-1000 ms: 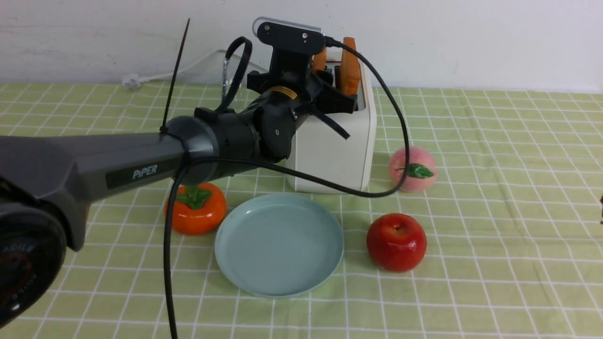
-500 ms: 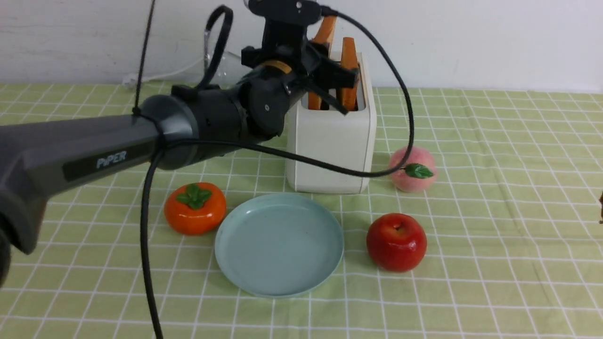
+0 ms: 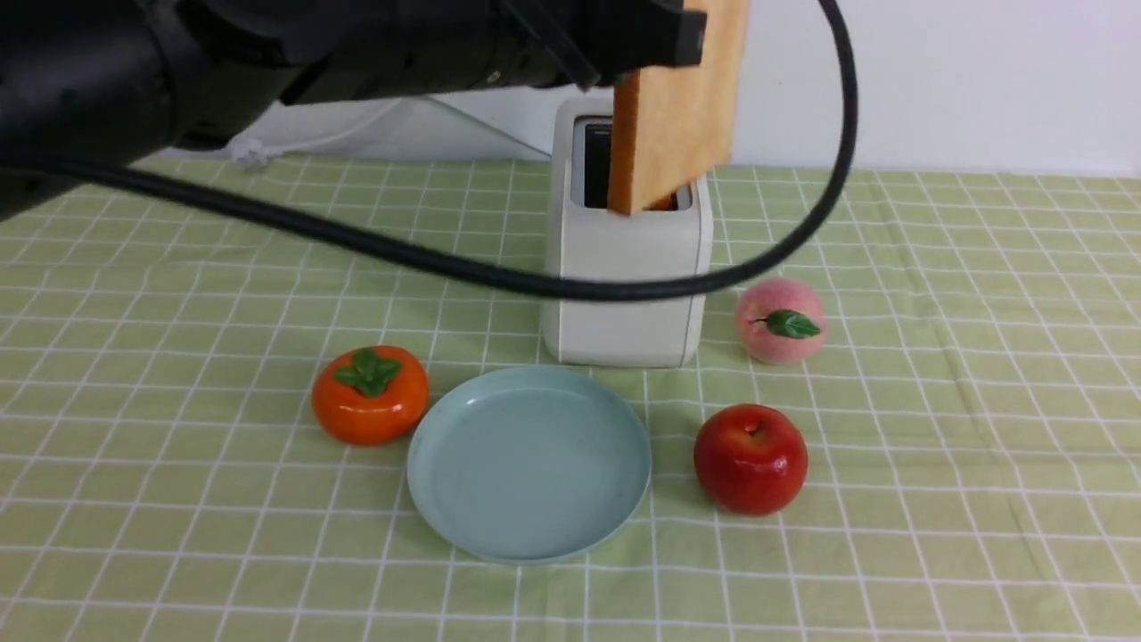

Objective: Take toasted bread from bread machine on green coffee tablecloth place on plate.
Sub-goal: 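Place the slice of bread on the plate with the left gripper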

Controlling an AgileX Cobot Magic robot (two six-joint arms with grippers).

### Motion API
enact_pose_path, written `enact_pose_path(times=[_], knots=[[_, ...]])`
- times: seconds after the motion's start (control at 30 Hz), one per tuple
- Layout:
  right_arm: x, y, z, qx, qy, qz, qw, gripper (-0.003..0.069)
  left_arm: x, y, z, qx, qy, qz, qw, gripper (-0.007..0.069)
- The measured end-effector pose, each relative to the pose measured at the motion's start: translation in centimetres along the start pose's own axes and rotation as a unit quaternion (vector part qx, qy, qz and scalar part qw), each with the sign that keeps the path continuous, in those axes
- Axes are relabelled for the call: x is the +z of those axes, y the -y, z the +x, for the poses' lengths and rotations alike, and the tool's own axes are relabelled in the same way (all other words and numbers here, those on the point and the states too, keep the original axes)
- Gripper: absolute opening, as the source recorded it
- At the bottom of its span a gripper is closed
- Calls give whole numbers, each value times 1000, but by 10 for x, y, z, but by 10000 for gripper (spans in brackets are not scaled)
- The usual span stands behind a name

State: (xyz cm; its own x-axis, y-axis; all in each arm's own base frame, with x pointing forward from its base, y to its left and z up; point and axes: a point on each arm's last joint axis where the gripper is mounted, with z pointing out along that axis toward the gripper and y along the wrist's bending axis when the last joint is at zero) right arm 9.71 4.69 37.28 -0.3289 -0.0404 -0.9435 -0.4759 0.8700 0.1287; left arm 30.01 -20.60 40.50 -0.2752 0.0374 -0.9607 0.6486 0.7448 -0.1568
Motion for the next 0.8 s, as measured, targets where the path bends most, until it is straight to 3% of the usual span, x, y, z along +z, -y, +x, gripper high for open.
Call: enact_pose_path(times=[0.17,0.43,0.63,0.8], knots=[[-7,-4,1,-4,4,-7,1000,-14,-18,5,34,-26,-90,17,995,103],[-12,-8,3,-6,2,-16,1000,-12,1,-11,87,-56,-199,-25,978,103],[-12,-9,3,-4,4,-19,1000,-10,27,-54,121,-142,-240,-77,957,103],[-12,-9,3,-3,4,-19,1000,-5,34,-66,133,-166,-255,-71,950,103]])
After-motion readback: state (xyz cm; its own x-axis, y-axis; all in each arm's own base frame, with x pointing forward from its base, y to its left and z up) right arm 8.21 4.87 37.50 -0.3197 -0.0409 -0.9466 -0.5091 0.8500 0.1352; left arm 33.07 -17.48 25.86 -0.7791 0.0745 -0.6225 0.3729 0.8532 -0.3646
